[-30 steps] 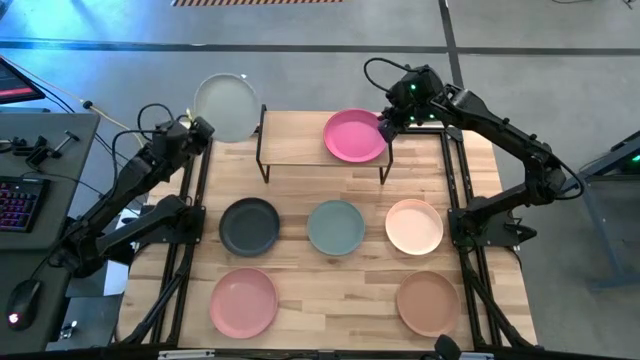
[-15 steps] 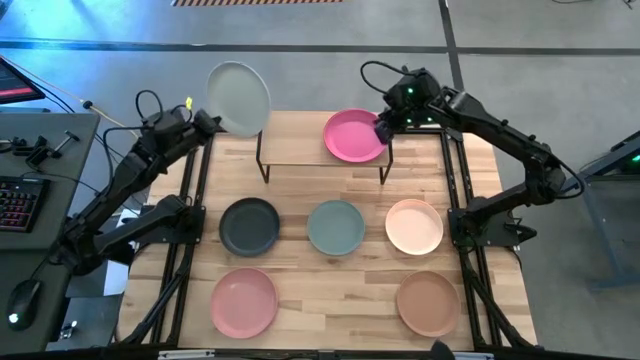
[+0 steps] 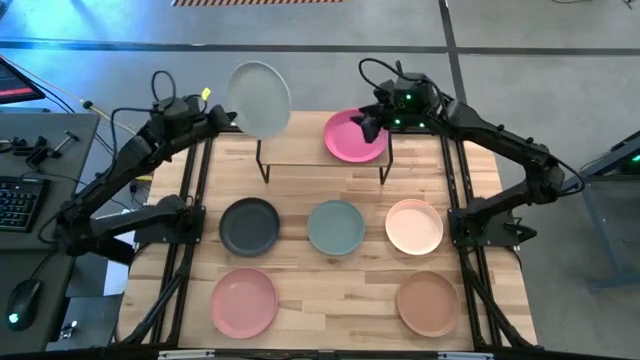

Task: Place and stack plates onto a shelf
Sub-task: Stack the white plate on top of the pink plate on the shelf

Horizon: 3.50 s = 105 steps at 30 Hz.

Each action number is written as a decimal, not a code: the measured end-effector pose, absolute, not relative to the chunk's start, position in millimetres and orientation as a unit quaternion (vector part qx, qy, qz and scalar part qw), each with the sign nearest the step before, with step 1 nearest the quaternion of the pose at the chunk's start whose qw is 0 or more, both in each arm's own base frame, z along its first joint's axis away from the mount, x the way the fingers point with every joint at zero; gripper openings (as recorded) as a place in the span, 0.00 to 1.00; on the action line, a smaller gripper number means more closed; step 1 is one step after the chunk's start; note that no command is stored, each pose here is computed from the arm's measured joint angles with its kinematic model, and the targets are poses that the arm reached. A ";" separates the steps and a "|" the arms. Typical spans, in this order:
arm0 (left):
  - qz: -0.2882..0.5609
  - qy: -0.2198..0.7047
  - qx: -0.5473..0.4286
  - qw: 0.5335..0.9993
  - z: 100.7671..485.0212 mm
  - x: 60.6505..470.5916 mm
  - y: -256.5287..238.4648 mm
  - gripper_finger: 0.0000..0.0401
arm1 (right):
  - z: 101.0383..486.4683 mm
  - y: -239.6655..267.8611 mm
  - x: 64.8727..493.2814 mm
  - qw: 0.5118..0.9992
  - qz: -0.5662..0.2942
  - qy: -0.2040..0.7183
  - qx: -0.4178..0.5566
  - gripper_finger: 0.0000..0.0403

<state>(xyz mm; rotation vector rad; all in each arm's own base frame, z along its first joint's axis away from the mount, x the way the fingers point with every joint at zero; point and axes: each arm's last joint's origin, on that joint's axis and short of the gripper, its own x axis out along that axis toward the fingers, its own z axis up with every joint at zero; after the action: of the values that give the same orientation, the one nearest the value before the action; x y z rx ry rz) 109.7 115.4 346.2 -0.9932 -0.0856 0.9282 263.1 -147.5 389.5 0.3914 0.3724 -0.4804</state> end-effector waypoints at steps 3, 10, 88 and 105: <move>0.425 -0.022 -0.468 0.775 341.9 119.6 119.4 0.00 | 395.2 -143.8 268.0 0.945 -0.224 0.153 0.185 0.48; 0.420 0.011 -0.466 0.778 332.3 142.3 121.9 0.00 | 404.2 -138.1 274.6 0.942 -0.255 0.096 0.193 0.48; 0.449 0.169 -0.392 0.785 334.2 229.4 143.1 0.00 | 388.1 -139.3 351.8 0.851 -0.380 0.308 0.191 0.15; 0.438 0.170 -0.368 0.803 336.4 231.0 143.9 0.07 | 387.3 -139.0 350.6 0.849 -0.380 0.316 0.190 0.00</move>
<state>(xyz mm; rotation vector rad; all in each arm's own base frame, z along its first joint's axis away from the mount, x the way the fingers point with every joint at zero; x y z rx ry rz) 231.0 143.9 336.4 -0.7880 0.3643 0.9378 350.6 -139.0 387.3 0.4002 0.6658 -0.8000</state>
